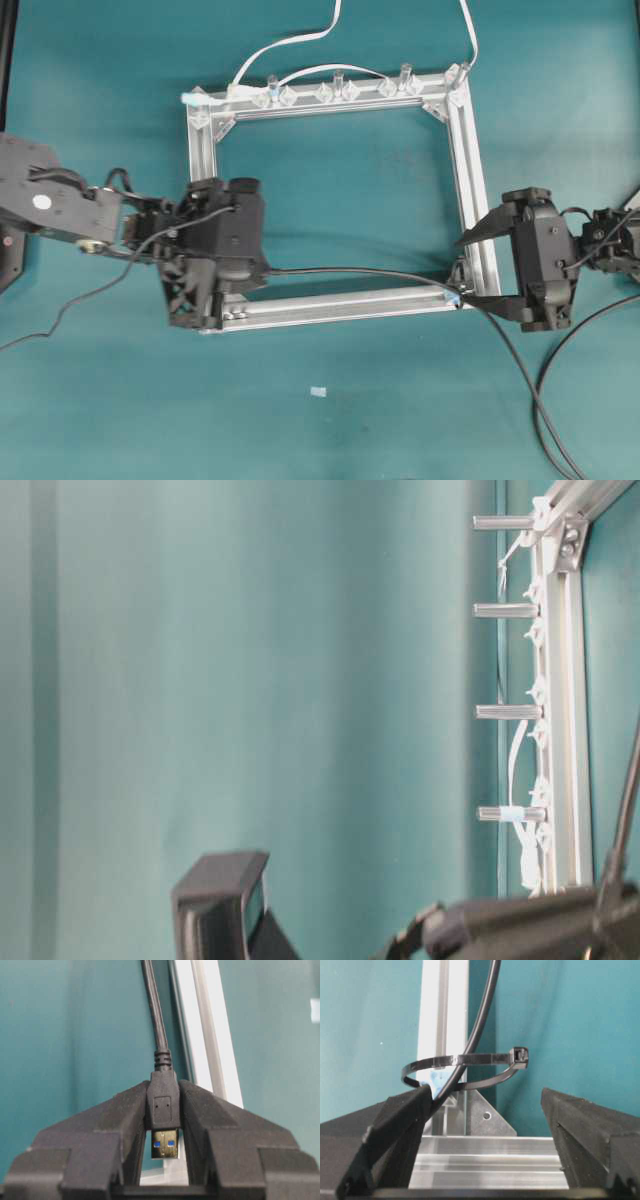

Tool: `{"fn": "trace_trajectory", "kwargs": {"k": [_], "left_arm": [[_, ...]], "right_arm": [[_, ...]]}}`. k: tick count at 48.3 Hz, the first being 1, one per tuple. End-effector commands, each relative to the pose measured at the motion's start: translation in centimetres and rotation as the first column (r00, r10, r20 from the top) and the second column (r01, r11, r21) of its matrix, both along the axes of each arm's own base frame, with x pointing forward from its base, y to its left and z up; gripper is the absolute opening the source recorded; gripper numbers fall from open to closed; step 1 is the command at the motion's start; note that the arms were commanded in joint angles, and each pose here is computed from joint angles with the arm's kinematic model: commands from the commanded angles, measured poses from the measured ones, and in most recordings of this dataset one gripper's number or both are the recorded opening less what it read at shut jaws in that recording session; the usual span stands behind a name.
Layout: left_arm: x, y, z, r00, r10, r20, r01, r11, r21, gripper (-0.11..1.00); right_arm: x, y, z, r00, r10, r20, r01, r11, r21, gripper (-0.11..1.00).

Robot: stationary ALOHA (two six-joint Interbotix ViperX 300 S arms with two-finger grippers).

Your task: Insert the wire through the string loop located on the right side.

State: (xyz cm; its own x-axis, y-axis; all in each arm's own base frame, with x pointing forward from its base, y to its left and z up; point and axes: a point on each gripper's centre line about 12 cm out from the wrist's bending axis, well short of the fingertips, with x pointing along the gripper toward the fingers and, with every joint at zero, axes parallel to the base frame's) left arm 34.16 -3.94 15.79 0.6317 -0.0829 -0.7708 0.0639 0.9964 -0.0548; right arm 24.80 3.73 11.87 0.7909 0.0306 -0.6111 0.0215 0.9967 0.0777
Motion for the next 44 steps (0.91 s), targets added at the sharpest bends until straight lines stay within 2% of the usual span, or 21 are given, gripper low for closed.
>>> {"fn": "trace_trajectory", "kwargs": {"k": [1,12,32,44], "left_arm": [[-0.9,-0.2,1.3,1.0,0.006,0.016,-0.006,1.0,-0.016,0.2],[-3.6,-0.8,1.3,1.0,0.002,-0.027,-0.003,0.999,-0.034,0.2],[-7.7,-2.0,-0.9,0.99,0.071,-0.123,-0.086,0.989,-0.121,0.2],[-8.2,-2.7,-2.0,0.984,0.059,-0.165,-0.079,0.99,-0.118,0.2]], "right_arm": [[0.3,0.1,0.4,1.0,0.003,0.017,-0.003,1.0,0.0,0.95],[0.3,0.1,0.4,1.0,0.003,0.018,-0.003,1.0,0.001,0.95],[0.4,0.1,0.5,1.0,0.001,0.021,-0.001,1.0,0.001,0.95],[0.6,0.2,0.7,1.0,0.003,0.027,-0.003,1.0,0.003,0.95]]}}
